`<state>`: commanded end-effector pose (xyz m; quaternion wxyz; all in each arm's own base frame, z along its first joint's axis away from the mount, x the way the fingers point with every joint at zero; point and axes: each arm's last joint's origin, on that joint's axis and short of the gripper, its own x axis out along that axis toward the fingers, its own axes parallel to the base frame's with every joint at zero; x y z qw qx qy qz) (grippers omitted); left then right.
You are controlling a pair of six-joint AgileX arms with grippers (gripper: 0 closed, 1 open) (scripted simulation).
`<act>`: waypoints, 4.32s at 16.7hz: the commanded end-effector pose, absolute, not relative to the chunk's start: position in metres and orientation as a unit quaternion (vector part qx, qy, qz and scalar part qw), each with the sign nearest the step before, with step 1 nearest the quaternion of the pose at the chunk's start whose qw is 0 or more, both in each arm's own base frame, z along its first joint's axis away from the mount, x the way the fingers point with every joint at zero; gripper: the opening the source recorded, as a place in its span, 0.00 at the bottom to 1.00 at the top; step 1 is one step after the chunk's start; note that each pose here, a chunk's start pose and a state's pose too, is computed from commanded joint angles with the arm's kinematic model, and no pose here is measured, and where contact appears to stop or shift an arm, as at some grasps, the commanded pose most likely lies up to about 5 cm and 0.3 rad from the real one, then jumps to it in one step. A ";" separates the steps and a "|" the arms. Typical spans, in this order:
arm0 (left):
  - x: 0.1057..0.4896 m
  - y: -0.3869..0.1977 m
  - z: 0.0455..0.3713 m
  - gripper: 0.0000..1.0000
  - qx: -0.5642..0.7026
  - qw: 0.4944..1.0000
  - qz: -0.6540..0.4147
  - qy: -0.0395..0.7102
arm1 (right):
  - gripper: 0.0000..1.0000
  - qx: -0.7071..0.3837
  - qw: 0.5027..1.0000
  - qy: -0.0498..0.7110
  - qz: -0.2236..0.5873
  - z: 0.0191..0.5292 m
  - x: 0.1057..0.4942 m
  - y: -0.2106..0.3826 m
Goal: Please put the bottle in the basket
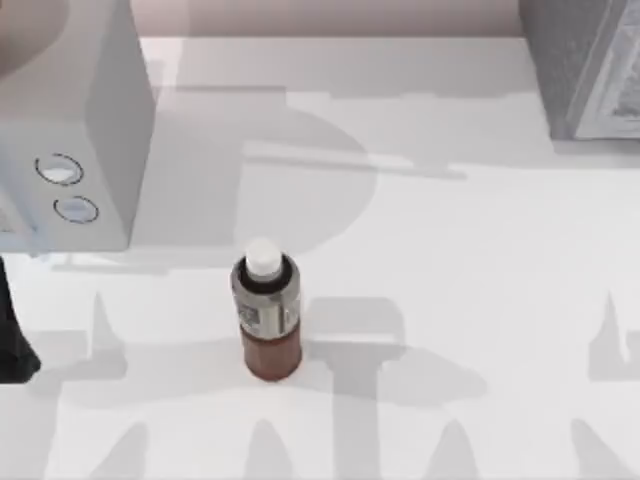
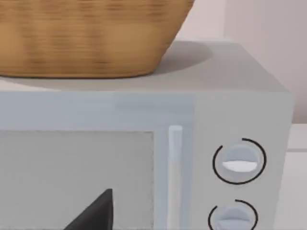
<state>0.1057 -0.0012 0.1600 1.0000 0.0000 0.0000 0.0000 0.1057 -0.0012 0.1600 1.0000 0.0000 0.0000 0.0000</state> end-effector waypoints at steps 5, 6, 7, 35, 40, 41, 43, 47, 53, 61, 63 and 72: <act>0.109 -0.004 0.164 1.00 0.006 1.000 -0.019 -0.006 | 1.00 0.000 1.000 0.000 0.000 0.160 0.106 -0.001; 0.111 -0.006 0.166 1.00 0.007 0.999 -0.032 -0.007 | 1.00 0.000 1.000 0.000 0.000 0.160 0.106 -0.001; 0.114 -0.009 0.167 1.00 0.008 0.999 -0.047 -0.008 | 1.00 0.000 1.000 0.000 0.000 0.160 0.106 -0.001; 0.153 -0.093 0.102 1.00 0.040 0.915 -0.390 0.092 | 1.00 0.000 1.000 0.000 0.000 0.160 0.106 -0.001; 0.164 -0.103 0.102 1.00 0.040 0.915 -0.390 0.091 | 1.00 0.000 1.000 0.000 0.000 0.160 0.106 -0.001; 0.170 -0.108 0.101 1.00 0.040 0.915 -0.390 0.091 | 1.00 0.000 1.000 0.000 0.000 0.160 0.106 -0.001; 0.182 -0.120 0.097 1.00 0.040 0.915 -0.390 0.092 | 1.00 0.000 1.000 0.000 0.000 0.160 0.106 -0.001; 0.199 -0.141 0.089 1.00 0.040 0.915 -0.390 0.093 | 1.00 0.000 1.000 0.000 0.000 0.160 0.106 -0.001; 0.201 -0.143 0.088 0.92 0.040 0.915 -0.390 0.092 | 1.00 0.000 1.000 0.000 0.000 0.160 0.106 -0.001; 0.201 -0.143 0.088 0.32 0.040 0.915 -0.390 0.092 | 1.00 0.000 1.000 0.000 0.000 0.160 0.106 -0.001; 0.201 -0.143 0.088 0.17 0.040 0.915 -0.390 0.092 | 1.00 0.000 1.000 0.000 0.000 0.160 0.106 -0.001; 0.201 -0.143 0.088 0.00 0.040 0.915 -0.390 0.092 | 1.00 0.000 1.000 0.000 0.000 0.160 0.106 -0.001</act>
